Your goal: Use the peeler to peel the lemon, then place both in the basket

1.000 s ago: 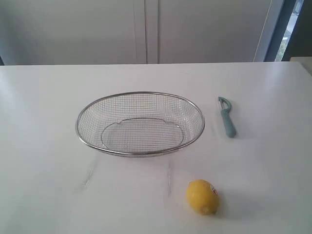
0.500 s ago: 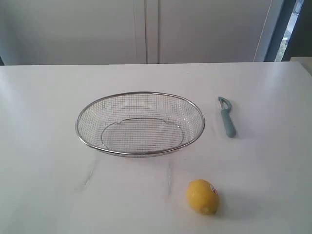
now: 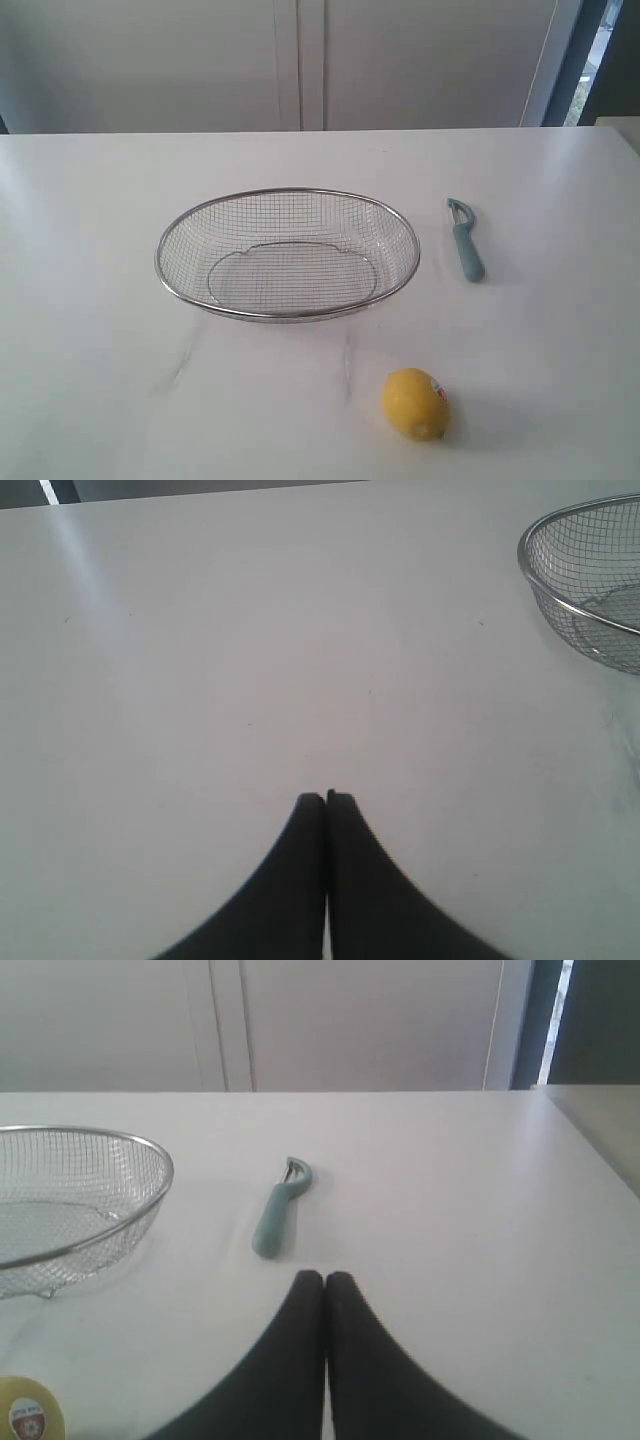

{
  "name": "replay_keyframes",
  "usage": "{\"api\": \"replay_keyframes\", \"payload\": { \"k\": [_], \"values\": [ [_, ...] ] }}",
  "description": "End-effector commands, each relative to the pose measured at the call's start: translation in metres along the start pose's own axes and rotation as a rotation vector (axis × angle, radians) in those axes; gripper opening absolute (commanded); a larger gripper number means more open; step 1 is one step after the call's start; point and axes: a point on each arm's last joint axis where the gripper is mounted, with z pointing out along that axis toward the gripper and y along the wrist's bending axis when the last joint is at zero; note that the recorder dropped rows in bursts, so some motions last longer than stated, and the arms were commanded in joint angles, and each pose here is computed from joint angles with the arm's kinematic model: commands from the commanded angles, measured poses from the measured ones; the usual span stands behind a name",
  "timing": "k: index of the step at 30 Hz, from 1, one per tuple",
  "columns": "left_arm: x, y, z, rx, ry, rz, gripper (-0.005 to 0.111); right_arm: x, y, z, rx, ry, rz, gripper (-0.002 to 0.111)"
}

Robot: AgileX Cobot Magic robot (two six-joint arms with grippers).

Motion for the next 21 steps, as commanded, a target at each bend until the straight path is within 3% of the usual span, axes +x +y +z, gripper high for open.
{"api": "replay_keyframes", "payload": {
  "k": [1, 10, 21],
  "values": [
    [0.001, 0.000, 0.000, 0.007, -0.002, 0.000, 0.000, -0.009, 0.000, -0.001, -0.003, -0.124, -0.010, 0.000],
    [0.001, 0.000, 0.000, 0.007, -0.002, 0.000, 0.000, -0.032, 0.000, -0.006, -0.004, -0.377, -0.010, 0.000],
    [0.001, 0.000, 0.000, 0.007, -0.002, 0.000, 0.000, -0.032, 0.000, -0.007, -0.004, -0.384, -0.009, 0.000]
  ]
}}
